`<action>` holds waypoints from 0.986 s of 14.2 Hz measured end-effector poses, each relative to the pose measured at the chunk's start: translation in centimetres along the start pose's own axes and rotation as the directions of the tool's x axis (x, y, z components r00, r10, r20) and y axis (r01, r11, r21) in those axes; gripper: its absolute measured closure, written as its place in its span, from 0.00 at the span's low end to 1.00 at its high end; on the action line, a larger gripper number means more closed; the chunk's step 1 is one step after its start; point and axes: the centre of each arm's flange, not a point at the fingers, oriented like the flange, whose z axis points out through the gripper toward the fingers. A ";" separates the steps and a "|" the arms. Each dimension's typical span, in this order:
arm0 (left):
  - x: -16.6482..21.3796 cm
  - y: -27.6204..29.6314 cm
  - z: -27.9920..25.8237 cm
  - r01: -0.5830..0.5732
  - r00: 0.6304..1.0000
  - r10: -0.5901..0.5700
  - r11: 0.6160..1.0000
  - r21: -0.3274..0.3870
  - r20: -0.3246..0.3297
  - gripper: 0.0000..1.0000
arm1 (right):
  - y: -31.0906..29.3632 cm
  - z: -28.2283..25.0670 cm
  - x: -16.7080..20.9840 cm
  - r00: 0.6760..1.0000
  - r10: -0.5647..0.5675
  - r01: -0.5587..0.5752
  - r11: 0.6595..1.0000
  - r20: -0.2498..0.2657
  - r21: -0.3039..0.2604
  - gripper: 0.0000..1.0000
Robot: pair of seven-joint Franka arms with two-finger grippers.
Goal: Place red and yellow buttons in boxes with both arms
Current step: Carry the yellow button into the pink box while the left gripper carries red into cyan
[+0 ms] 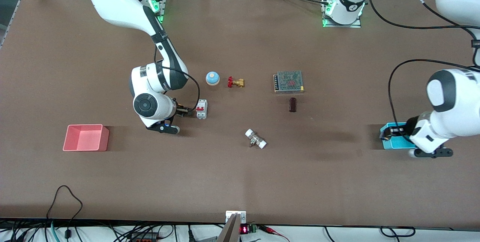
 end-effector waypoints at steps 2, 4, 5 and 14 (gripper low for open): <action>-0.2 -2.5 -0.1 -0.007 1.000 0.007 1.000 -0.003 0.001 0.59 | 0.0 0.0 0.0 1.000 0.000 0.000 1.000 -0.001 0.000 0.36; -0.5 -4.6 -0.1 -0.012 1.000 0.012 1.000 -0.005 0.001 0.59 | 0.0 -0.1 0.1 1.000 0.001 -0.001 1.000 -0.003 0.001 0.57; -0.6 -5.4 0.1 -0.017 1.000 0.017 1.000 -0.001 0.004 0.59 | 0.0 -0.5 0.2 1.000 0.001 -0.001 1.000 -0.009 0.005 0.59; -0.2 -8.7 7.3 -0.017 0.998 0.015 0.999 0.031 0.058 0.58 | 6.5 -13.6 4.3 0.987 0.020 -0.015 0.999 -0.158 0.034 0.59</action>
